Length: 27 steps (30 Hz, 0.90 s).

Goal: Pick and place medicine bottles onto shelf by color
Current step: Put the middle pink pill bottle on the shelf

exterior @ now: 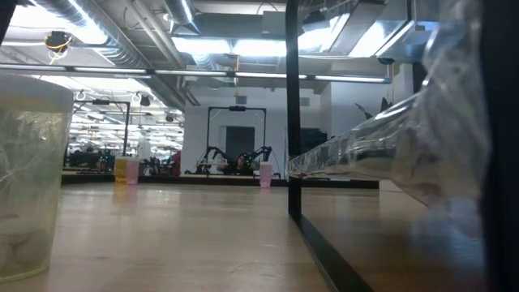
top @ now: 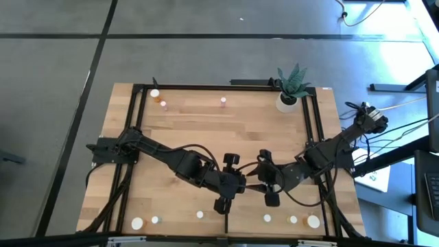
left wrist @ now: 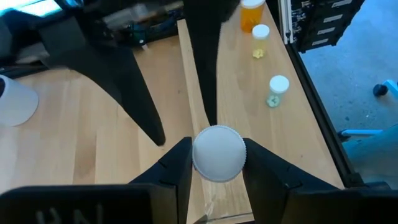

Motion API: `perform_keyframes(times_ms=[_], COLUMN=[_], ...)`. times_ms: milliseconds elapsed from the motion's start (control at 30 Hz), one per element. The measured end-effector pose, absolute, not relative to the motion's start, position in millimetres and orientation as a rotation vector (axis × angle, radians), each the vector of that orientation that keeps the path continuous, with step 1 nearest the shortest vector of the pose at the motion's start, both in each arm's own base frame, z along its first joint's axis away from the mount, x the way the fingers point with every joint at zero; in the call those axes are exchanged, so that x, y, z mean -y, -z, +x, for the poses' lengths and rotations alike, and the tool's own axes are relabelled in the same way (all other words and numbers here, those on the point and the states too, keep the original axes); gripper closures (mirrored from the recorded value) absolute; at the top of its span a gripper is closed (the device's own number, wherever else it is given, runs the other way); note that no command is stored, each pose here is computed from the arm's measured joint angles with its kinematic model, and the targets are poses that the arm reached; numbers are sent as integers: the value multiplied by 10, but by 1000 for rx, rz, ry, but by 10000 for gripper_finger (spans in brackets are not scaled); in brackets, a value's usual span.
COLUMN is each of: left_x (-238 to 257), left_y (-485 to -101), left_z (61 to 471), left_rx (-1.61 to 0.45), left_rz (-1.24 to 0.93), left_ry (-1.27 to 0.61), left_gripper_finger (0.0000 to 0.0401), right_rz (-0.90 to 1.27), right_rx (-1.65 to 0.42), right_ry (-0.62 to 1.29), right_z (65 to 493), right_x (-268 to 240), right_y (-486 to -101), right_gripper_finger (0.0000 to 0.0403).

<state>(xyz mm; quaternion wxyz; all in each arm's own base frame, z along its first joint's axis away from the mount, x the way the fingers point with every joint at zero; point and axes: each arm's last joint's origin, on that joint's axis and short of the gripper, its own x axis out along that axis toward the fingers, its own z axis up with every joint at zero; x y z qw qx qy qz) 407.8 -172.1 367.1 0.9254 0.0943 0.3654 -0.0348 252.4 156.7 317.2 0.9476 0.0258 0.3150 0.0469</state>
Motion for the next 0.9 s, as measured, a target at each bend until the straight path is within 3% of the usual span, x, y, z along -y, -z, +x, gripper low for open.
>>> perform_keyframes(times_ms=[900], left_x=[1714], left_y=[-3668], left_z=[4077], left_rx=[-750], left_rz=[203], left_ry=[53], left_gripper_finger=[291], right_rz=[67], right_rx=[-604], right_ry=[-193], right_z=[2662], right_x=[-1604], right_y=[-3151], right_gripper_finger=[225])
